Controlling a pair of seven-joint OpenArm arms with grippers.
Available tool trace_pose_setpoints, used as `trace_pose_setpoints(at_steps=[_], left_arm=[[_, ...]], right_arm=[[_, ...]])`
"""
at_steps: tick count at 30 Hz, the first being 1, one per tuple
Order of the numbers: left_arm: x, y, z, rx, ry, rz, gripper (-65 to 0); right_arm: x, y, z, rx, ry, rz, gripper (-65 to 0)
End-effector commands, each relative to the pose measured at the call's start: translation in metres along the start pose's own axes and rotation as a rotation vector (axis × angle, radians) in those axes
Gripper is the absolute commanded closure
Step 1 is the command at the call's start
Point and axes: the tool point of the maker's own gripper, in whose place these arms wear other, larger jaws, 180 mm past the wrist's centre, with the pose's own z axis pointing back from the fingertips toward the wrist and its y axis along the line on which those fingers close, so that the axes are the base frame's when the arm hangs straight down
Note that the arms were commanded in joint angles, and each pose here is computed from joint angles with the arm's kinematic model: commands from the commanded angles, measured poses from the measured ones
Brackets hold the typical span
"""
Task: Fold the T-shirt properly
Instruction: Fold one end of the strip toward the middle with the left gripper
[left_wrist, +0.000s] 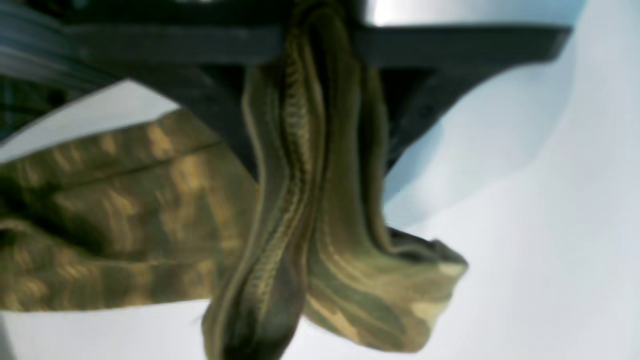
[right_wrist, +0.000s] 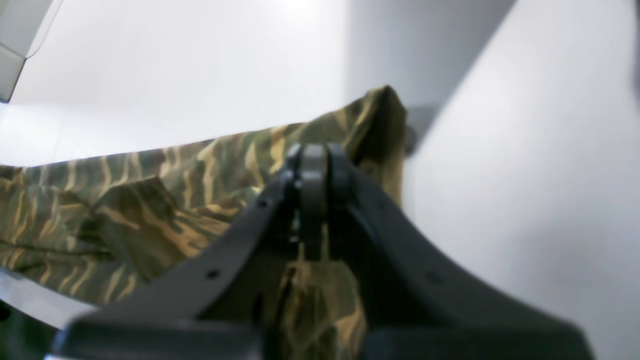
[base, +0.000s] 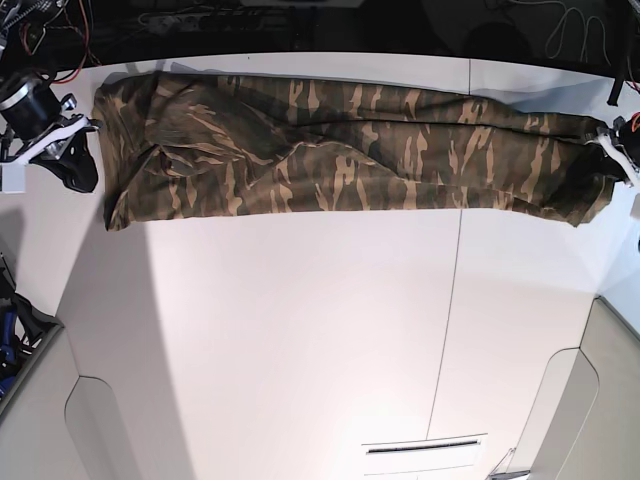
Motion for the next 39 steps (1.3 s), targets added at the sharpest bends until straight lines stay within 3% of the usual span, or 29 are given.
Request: trace_pose_setpoints(at_steps=[1,9,17,25,27,32,34,39], left_arm=[[0.020,-0.011,0.005,-0.030,-0.048,-0.041,0.0],[0.040,-0.087,-0.001,-0.178,-0.141,-0.148,0.0],[0.010,-0.134,-0.039,-0.288,-0.081,-0.191,0.0],[-0.011,-0.184,-0.067,-0.413,-0.031,-0.233,0.0],[-0.013,-0.198,-0.074,-0.441,-0.037,-0.229,-5.8],[-0.018,-0.232,-0.083,-0.525,-0.061,-0.185,-31.6],[-0.017,-0.244,-0.086,-0.549,-0.082,-0.164,-34.7],[-0.016,-0.263,-0.091,-0.580,-0.119,-0.128,-34.6]], right_arm=[[0.014,0.002,0.003,0.007,-0.046,0.019,-3.1],[0.014,0.001,0.003,0.005,-0.045,0.020,-4.6],[0.014,0.000,0.003,0.001,-0.046,0.022,-6.0],[0.011,-0.016,0.004,-0.088,-0.028,0.047,-27.4],[0.011,-0.022,0.005,-0.118,-0.029,0.051,-31.6],[0.001,-0.034,0.004,-0.167,0.005,0.029,-34.8],[-0.008,-0.038,0.000,-0.165,0.025,0.001,-34.8],[-0.040,-0.049,-0.012,-0.141,0.069,-0.112,-34.7]])
